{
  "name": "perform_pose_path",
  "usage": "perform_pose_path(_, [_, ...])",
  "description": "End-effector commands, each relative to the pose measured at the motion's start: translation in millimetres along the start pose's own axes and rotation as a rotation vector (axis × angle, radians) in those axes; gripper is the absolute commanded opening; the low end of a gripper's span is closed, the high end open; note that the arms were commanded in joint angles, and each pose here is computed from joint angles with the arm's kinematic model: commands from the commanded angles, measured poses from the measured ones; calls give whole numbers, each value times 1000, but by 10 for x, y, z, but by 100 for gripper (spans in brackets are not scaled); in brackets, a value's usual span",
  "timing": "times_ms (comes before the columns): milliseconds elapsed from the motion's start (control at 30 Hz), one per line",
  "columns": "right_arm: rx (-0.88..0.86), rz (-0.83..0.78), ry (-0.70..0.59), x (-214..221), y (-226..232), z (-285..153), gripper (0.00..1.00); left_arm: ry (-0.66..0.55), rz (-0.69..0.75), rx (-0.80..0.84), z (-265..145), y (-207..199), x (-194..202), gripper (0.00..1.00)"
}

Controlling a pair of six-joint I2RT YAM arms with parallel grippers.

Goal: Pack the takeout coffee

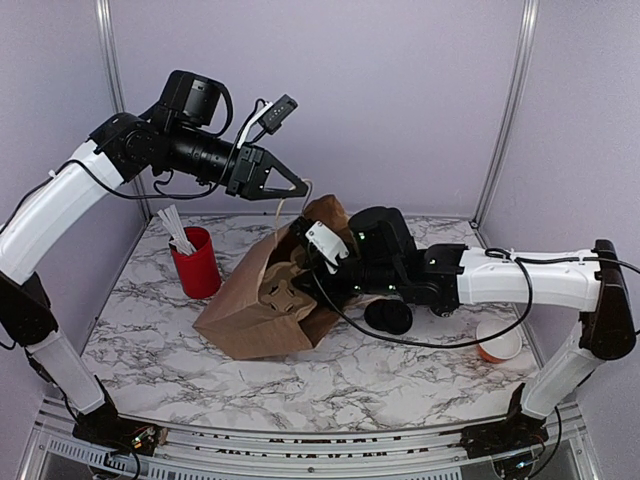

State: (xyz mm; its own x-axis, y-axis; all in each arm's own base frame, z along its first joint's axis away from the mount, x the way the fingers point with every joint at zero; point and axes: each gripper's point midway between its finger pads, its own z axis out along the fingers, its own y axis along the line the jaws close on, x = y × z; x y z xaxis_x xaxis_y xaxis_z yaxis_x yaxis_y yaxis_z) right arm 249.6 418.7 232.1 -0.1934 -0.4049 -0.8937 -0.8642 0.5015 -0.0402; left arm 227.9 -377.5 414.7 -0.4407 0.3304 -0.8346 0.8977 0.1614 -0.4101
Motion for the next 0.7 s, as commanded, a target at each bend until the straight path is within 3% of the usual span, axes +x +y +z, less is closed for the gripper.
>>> perform_pose_path(0, [21,-29,-11,-361,-31,-139,38,-152,37,76,-263,-186,-404,0])
perform_pose_path(333, [42,-53,107,-588,-93,-465,39,-445,-265,334,-159,-22,-810,0])
perform_pose_path(467, [72,-57,163,-538,-147,-481,40,-487,-346,331,-125,123,-765,0])
perform_pose_path(667, [89,-59,231,-370,-180,-247,39,-528,-483,210,-285,739,-569,0])
